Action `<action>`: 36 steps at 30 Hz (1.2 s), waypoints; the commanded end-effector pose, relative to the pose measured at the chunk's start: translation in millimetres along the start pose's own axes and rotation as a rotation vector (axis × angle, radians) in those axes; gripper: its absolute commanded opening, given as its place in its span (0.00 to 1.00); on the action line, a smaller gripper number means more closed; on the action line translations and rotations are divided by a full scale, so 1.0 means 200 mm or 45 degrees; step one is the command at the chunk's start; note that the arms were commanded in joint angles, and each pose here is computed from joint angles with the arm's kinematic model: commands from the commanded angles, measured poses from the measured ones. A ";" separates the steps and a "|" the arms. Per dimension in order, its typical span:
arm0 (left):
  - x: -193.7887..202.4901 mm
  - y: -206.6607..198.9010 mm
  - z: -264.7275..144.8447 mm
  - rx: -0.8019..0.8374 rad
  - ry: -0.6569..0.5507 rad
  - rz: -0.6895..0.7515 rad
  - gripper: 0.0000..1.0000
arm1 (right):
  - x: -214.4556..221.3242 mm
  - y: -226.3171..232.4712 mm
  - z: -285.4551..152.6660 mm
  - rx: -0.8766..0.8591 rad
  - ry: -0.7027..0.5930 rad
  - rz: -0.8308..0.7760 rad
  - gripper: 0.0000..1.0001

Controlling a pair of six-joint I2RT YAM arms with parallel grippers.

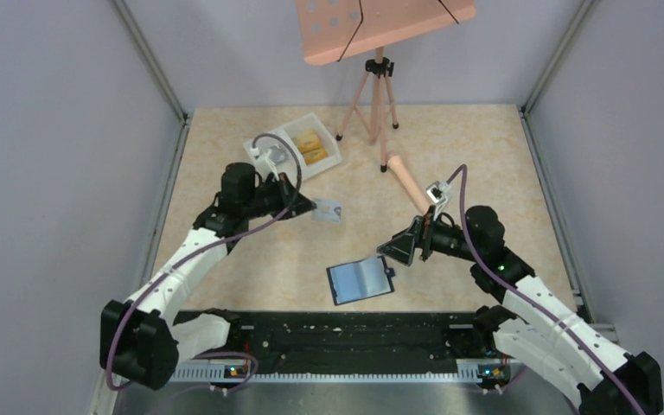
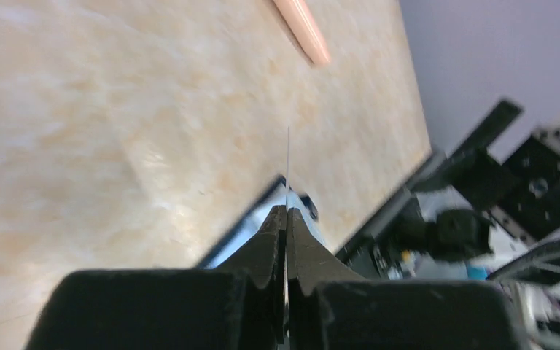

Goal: Take the credit cards out of the card holder
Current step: Place the credit card in the storage box.

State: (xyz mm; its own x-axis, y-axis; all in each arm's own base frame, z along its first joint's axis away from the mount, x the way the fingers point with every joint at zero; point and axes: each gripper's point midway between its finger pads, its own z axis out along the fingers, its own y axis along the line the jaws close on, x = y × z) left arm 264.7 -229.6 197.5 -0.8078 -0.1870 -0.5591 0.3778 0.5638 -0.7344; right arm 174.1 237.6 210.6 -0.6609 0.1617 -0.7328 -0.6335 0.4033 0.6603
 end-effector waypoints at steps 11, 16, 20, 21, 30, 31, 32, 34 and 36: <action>-0.75 0.54 -0.40 -0.617 -0.594 -0.222 0.00 | 0.07 -0.15 -0.03 0.181 0.026 0.001 0.99; -0.92 0.75 -0.36 -0.577 -0.556 -0.336 0.00 | 0.09 -0.17 -0.02 0.185 0.035 0.014 0.99; -1.02 0.93 -0.28 -0.554 -0.518 -0.408 0.00 | 0.09 -0.19 -0.02 0.207 0.036 0.021 0.99; -1.05 0.97 -0.27 -0.541 -0.513 -0.424 0.00 | 0.09 -0.20 -0.01 0.214 0.038 0.023 0.99; -1.17 1.17 -0.14 -0.514 -0.506 -0.507 0.00 | 0.10 -0.25 0.02 0.247 0.069 0.043 0.99; -1.18 1.18 -0.13 -0.513 -0.508 -0.506 0.00 | 0.10 -0.26 0.03 0.252 0.073 0.045 0.99; -1.18 1.19 -0.13 -0.516 -0.505 -0.508 0.00 | 0.10 -0.27 0.03 0.256 0.076 0.043 0.99; -1.19 1.21 -0.12 -0.526 -0.505 -0.507 0.00 | 0.10 -0.27 0.04 0.263 0.084 0.040 0.99; -1.19 1.24 -0.11 -0.542 -0.506 -0.506 0.00 | 0.10 -0.28 0.05 0.270 0.089 0.043 0.99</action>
State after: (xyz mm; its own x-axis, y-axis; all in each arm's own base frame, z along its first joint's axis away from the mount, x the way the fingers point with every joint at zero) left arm 520.1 -30.9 135.9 -0.6268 -0.6796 -0.3812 -0.2487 0.6381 -0.7287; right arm 185.8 223.7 139.8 -0.7637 0.0993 -0.6379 -0.4743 0.5842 0.6586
